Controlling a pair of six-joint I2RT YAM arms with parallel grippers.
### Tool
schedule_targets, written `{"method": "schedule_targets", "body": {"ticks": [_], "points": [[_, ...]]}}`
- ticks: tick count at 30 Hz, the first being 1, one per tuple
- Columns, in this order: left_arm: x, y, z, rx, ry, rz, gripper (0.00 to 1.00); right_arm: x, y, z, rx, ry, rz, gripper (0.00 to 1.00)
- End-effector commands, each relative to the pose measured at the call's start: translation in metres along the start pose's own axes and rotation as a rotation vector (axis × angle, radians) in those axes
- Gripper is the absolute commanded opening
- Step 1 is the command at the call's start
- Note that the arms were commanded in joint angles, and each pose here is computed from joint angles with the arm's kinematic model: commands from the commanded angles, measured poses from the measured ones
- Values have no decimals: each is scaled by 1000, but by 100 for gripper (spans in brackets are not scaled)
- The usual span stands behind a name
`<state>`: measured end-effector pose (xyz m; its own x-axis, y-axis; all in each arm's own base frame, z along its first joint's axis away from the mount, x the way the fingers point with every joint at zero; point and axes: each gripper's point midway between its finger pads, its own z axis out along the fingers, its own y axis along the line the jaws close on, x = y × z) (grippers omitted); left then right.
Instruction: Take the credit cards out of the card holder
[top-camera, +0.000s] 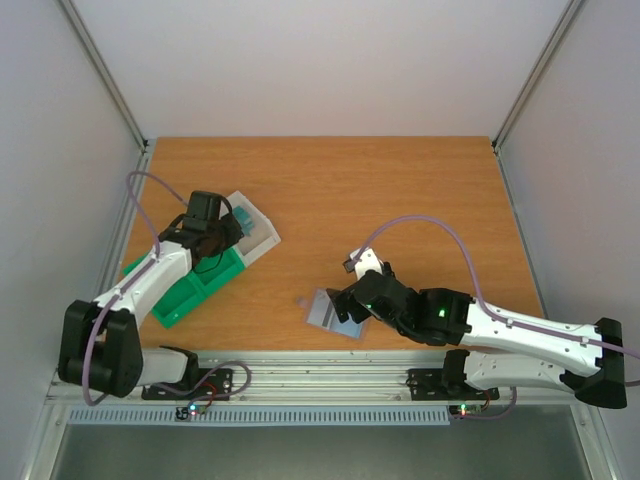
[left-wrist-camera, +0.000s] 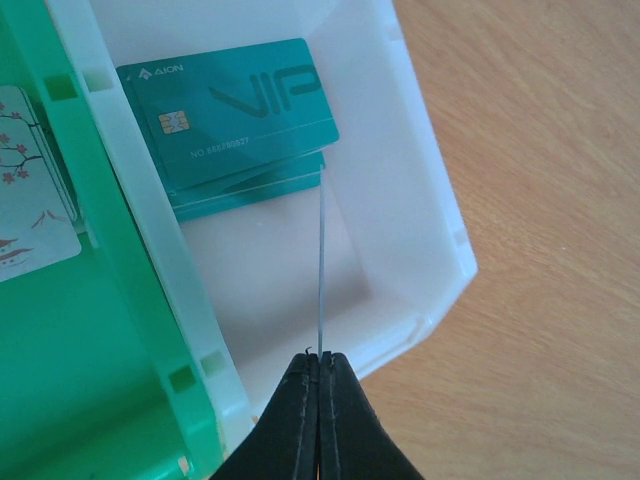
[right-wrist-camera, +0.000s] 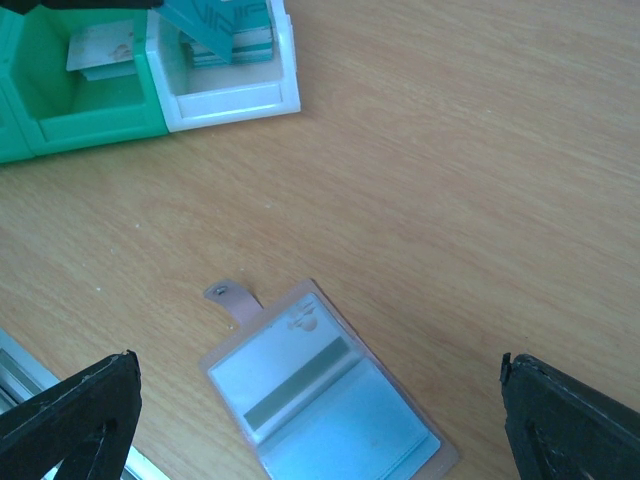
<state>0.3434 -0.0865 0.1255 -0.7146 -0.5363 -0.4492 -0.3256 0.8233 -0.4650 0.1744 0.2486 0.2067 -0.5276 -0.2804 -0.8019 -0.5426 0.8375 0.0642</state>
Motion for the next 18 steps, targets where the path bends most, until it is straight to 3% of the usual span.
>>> {"method": "schedule_targets", "body": {"ticks": [1, 18], "points": [[-32, -19, 5, 66, -70, 14, 0, -10, -5, -11, -1, -42, 33, 98], [-58, -5, 26, -3, -112, -47, 0, -14, -16, -18, 42, -61, 43, 99]]}}
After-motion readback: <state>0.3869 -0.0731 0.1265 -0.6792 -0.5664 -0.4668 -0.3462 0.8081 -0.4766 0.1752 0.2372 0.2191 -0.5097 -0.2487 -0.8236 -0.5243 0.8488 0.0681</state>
